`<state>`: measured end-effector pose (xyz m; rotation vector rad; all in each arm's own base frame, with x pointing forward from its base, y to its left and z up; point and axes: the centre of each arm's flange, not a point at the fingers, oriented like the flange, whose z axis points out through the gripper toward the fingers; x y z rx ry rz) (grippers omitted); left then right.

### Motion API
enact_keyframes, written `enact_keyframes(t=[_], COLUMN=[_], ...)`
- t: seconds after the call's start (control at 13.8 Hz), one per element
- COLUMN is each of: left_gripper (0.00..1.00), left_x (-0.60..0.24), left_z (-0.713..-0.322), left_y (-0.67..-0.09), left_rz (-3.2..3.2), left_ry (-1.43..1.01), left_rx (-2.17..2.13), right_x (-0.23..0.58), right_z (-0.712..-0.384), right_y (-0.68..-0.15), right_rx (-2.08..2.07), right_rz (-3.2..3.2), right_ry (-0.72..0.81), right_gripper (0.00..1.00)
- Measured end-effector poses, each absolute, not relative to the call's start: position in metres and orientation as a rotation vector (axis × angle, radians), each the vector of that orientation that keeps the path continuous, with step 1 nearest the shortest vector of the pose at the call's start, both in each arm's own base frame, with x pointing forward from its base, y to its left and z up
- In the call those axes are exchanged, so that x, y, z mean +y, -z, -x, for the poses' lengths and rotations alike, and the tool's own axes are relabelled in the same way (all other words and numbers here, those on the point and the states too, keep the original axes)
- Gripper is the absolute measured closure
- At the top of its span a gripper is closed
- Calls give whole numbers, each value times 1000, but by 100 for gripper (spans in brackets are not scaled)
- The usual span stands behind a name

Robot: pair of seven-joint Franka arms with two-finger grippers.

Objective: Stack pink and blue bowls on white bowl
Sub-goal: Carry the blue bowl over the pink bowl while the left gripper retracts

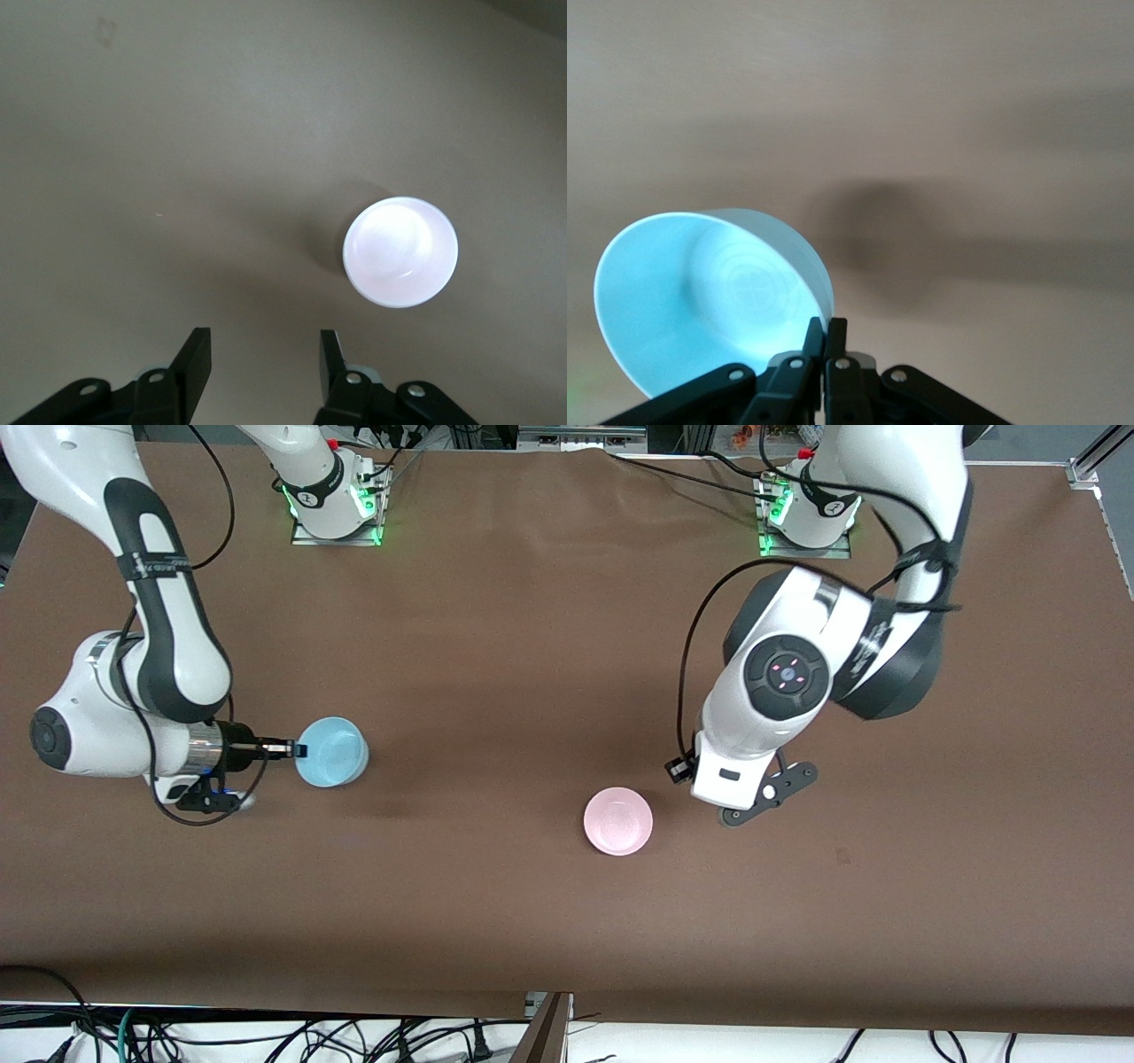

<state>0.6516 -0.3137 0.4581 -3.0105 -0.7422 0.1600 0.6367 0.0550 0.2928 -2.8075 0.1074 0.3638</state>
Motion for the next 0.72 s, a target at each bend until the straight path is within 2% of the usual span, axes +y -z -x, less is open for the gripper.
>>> enact_keyframes(t=[0.29, 0.51, 0.72], left_gripper=[42, 42, 42], left_x=[-252, -175, -109], left_z=[-636, -642, -643], left_y=[-527, -566, -585], left_rz=[3039, 3074, 3104], left_ry=[-246, -235, -254], left_rx=[-432, -346, -196], right_x=[191, 306, 376], right_z=[-634, -625, -626], right_y=[-323, -331, -323], right_rx=[291, 526, 705], right_rz=[2803, 2775, 2699], right_ry=[-362, -282, -213], right_gripper=[98, 98, 98])
